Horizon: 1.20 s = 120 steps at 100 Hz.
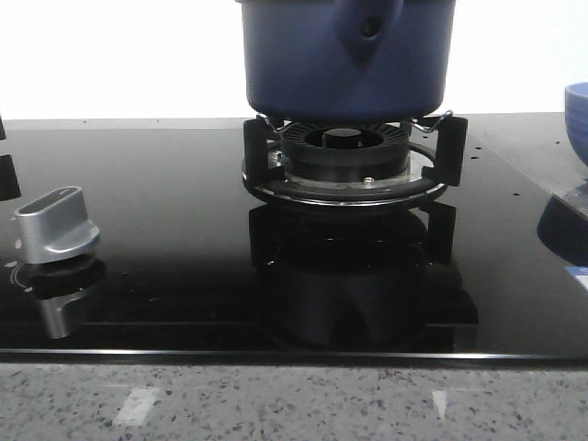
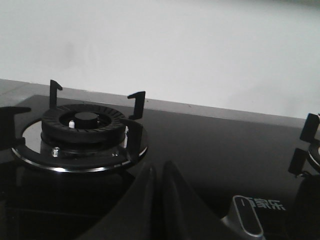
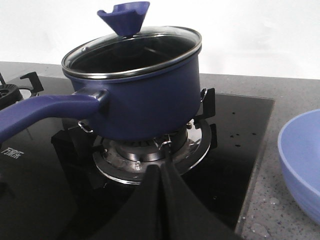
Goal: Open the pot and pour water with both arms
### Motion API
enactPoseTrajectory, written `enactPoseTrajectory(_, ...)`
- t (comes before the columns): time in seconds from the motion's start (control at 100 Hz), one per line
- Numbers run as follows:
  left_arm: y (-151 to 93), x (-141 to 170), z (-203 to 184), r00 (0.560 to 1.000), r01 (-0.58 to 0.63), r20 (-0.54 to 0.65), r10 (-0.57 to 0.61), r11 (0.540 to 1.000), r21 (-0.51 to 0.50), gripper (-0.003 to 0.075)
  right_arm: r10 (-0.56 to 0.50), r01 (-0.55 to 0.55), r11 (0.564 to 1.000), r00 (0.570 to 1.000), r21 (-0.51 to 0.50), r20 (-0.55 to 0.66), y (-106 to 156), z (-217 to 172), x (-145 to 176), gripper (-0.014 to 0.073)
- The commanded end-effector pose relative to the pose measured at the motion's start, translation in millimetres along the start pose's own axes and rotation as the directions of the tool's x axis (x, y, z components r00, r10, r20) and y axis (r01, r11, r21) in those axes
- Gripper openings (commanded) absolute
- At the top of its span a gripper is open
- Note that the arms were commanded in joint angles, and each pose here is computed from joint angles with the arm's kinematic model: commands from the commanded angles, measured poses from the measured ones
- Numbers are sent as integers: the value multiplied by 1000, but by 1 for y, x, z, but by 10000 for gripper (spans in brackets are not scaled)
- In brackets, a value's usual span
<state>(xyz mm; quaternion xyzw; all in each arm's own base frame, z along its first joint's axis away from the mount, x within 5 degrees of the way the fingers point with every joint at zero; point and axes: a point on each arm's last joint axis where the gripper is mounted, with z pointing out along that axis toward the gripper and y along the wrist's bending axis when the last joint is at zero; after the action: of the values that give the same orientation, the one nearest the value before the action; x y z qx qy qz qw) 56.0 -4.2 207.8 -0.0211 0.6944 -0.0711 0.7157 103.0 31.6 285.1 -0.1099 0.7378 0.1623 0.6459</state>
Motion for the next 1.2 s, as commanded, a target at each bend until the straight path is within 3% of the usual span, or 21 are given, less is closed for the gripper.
enactPoseTrajectory(0.0,1,3,-1,998,7,60,-8,1000,11,-20,16,-16,1000,999,-2,47,1,-1,-11,-67)
enactPoseTrajectory(0.78,1,3,-1,998,7,60,-8,1000,11,-20,16,-16,1000,999,-2,47,1,-1,-11,-67)
enactPoseTrajectory(0.94,1,3,-1,998,7,60,-8,1000,11,-20,18,-19,1000,999,20,51,-1,-1,-11,-67)
enactPoseTrajectory(1.05,1,3,-1,998,7,60,-8,1000,11,-20,82,-85,996,992,29,93,-3,-1,-15,-67)
enactPoseTrajectory(1.19,1,3,-1,998,7,60,-8,1000,11,-20,62,-66,996,996,56,71,-4,-2,-18,-67)
